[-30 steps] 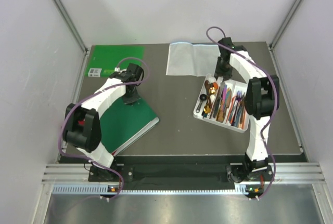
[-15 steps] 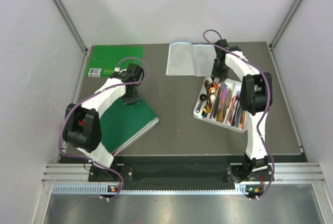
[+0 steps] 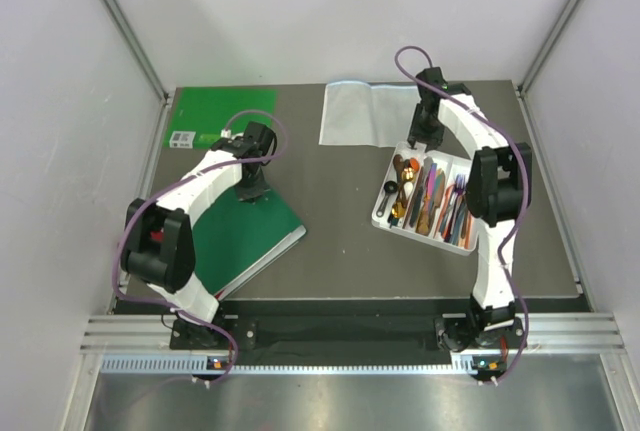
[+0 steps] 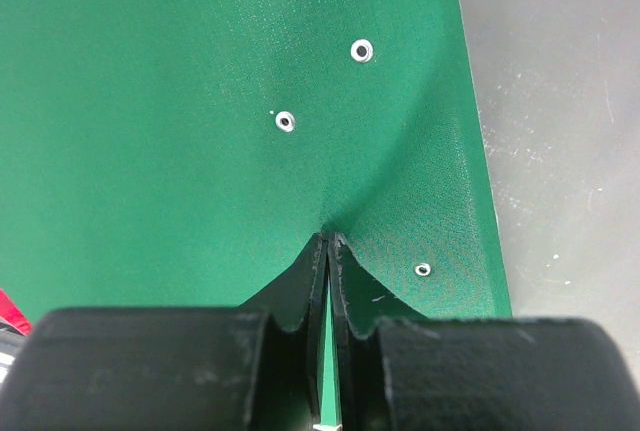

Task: Sort the eating utensils into containers
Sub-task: Move the storage box to the center of the board.

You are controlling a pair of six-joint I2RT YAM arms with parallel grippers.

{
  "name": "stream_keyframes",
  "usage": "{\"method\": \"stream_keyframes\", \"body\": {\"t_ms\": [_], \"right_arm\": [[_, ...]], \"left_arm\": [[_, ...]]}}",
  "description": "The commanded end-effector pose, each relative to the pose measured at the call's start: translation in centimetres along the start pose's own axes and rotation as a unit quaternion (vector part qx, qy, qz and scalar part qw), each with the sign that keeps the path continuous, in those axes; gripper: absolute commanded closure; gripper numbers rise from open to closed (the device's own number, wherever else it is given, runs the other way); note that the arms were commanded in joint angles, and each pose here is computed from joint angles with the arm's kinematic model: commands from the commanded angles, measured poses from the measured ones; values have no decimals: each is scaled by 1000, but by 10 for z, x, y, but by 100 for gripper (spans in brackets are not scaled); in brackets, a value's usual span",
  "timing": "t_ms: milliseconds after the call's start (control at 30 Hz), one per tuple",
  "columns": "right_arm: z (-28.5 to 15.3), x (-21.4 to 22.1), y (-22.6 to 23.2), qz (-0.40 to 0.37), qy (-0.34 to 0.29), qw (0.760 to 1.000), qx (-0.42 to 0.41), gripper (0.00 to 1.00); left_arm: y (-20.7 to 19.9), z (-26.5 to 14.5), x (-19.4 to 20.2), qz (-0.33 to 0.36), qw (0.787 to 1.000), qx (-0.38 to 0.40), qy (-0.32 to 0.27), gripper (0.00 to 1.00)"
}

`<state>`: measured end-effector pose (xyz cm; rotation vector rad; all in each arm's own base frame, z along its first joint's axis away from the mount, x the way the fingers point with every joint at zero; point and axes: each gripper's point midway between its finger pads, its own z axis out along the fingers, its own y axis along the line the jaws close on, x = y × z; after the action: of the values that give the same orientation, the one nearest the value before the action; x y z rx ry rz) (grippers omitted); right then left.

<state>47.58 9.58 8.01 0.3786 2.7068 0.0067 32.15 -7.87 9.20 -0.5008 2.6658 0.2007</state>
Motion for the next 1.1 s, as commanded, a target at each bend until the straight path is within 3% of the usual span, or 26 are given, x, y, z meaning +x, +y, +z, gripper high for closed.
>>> {"method": "stream_keyframes", "body": {"t_ms": [0, 700, 767, 800, 867, 1067], "right_arm": [[-27, -6, -8, 5, -23, 1000, 6, 60], [37, 12, -18, 19, 39, 999, 29, 62], [39, 14, -18, 13, 43, 999, 26, 69], [39, 13, -16, 11, 39, 999, 22, 82], [40, 17, -15, -1, 43, 999, 21, 98], [35, 39, 2, -38, 59, 998, 0, 100]], "left_arm": [[-4, -1, -7, 1, 1000, 0, -5, 93], [-3, 0, -10, 7, 1000, -8, -4, 93], [-3, 1, -11, 7, 1000, -9, -3, 93], [-3, 0, -10, 8, 1000, -9, -3, 93], [-3, 1, -10, 8, 1000, -10, -2, 93], [-7, 3, -12, 5, 1000, -7, -1, 93]]}}
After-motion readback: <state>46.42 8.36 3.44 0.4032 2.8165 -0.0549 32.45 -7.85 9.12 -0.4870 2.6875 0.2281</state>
